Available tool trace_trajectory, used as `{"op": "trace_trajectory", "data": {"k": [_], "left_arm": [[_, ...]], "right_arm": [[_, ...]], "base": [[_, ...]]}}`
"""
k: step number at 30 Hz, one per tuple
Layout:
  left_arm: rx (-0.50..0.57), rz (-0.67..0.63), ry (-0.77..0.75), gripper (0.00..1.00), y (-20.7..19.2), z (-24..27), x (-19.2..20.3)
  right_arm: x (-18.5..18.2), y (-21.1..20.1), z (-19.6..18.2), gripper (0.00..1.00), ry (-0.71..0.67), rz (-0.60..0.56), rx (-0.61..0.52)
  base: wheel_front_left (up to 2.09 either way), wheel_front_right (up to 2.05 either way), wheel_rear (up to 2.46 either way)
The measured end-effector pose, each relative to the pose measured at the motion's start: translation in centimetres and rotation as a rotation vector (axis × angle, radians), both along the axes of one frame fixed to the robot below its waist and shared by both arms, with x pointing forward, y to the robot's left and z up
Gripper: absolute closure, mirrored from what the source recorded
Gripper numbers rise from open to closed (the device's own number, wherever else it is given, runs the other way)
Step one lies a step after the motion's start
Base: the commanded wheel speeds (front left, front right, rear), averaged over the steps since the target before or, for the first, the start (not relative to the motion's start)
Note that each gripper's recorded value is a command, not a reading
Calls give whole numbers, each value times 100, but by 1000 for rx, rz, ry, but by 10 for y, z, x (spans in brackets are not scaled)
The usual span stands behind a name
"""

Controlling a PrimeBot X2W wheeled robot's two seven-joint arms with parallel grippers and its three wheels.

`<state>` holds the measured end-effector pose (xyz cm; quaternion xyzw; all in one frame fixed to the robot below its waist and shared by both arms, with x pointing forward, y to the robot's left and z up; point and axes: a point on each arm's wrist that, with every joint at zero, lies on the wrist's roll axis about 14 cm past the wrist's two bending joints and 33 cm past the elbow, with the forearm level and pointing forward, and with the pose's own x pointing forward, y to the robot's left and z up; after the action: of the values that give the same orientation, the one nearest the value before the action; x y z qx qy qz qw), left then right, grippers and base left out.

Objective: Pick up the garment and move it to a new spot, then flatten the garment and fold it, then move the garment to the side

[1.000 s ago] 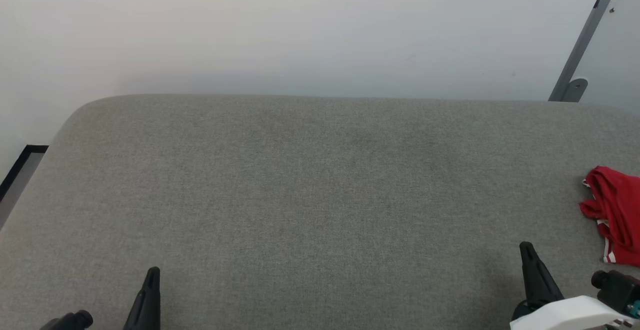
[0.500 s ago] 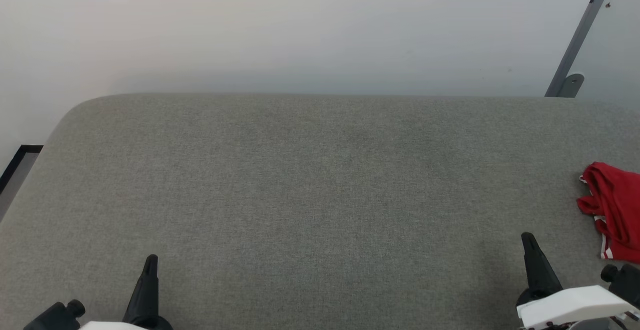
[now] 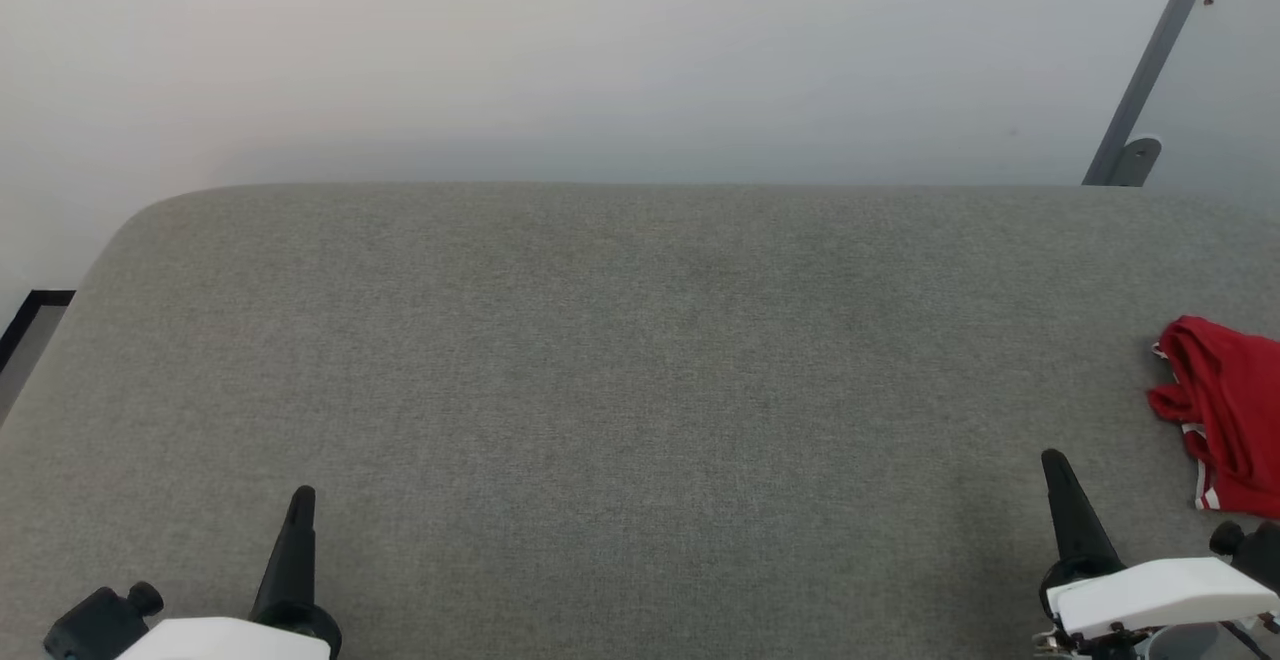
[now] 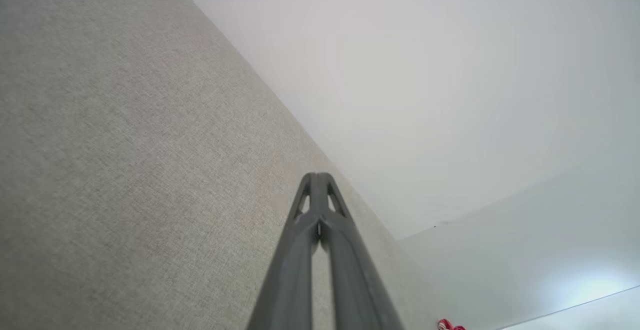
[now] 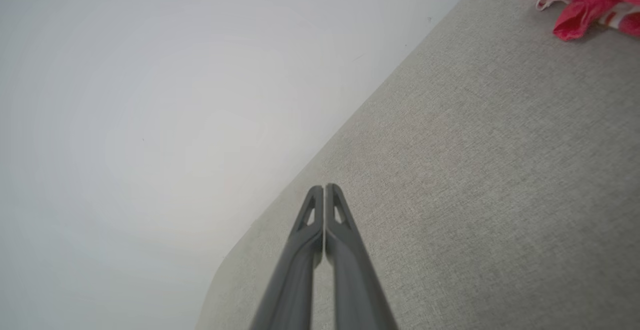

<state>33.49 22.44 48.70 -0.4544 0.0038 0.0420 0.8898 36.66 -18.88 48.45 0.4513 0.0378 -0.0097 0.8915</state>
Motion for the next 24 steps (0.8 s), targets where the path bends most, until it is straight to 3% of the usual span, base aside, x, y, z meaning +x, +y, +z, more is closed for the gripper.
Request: {"op": "trace_trajectory", "data": {"k": [24], "left_arm": [[-246, -5, -15, 100, -7, 5, 19]], "right_arm": [[8, -4, 7, 100, -13, -22, 244]], "base": [[0, 0, 0]]}}
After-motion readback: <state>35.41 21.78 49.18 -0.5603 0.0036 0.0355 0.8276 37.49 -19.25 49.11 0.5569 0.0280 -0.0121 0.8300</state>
